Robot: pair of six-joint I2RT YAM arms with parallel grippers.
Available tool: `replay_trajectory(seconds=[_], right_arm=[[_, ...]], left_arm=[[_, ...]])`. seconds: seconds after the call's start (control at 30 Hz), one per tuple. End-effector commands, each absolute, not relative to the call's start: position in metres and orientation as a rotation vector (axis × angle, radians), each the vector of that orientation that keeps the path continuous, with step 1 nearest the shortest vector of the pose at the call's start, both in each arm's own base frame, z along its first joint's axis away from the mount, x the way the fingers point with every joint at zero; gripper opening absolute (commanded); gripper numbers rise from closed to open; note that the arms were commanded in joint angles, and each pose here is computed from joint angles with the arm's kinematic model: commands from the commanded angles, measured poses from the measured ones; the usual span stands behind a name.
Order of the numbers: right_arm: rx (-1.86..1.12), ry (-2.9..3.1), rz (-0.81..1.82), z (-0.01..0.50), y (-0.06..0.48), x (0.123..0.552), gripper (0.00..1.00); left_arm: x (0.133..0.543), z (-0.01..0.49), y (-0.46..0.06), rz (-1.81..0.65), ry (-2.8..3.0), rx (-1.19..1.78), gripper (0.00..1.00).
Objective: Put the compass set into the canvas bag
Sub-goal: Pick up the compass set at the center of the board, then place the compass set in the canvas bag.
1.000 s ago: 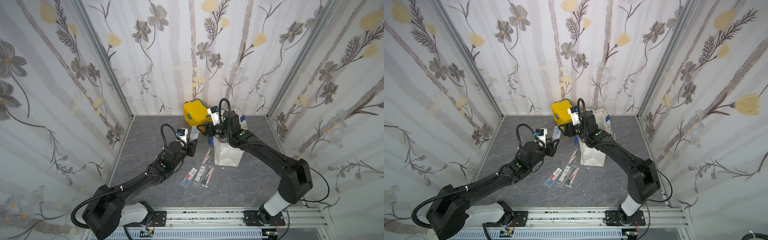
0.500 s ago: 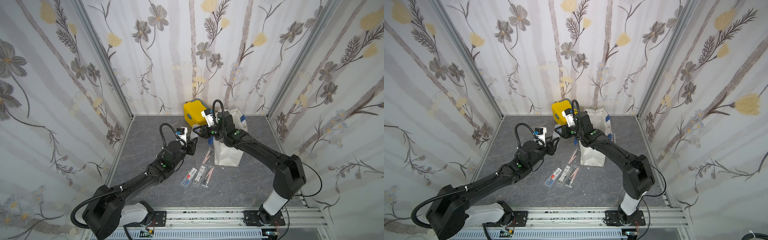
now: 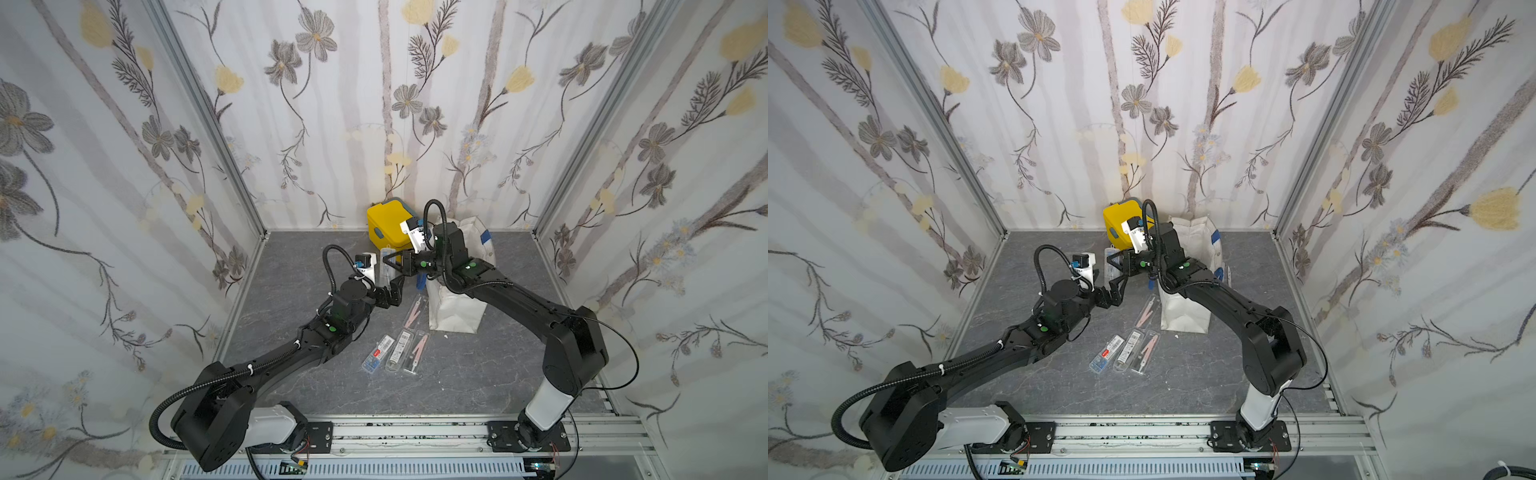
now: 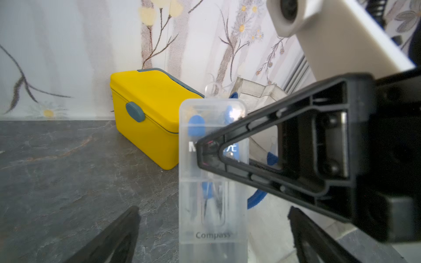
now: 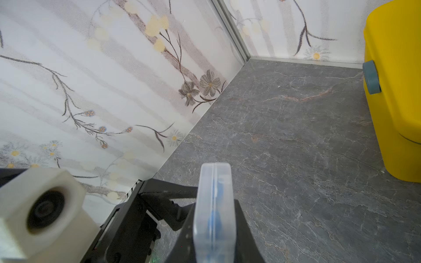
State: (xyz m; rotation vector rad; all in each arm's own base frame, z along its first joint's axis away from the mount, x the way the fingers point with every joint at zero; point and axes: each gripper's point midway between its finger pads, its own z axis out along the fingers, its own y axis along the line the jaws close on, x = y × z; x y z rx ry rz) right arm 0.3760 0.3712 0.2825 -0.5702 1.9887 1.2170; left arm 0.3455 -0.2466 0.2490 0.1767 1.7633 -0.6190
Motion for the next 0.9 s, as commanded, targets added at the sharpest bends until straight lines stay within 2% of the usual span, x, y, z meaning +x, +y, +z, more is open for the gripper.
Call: replay_trajectory(seconds=[0.0,0.23,0.4,0.6,0.87], right_arm=[[-0.56,1.884,1.202,0.314,0.363,0.385,0.15],[-0.455,1.814,1.064,0.354,0.303,0.409,0.14],[-0.335,1.831,0.89,0.36,0.245,0.426,0.14],[-0.21,1.959,0.722,0.318,0.194,0.444,0.13],[-0.208,2.214,0.593,0.229,0.187,0.459,0.12]], left_arm=[[0.345,0.263,-0.242,-0.593,1.718,0.19,1.0],[0.334,0.26,-0.233,-0.559,1.751,0.244,1.0],[0.33,0.239,-0.236,-0.55,1.838,0.281,1.0],[0.327,0.217,-0.247,-0.587,1.919,0.324,1.0],[0.336,0.185,-0.243,-0.521,2.033,0.278,1.0]])
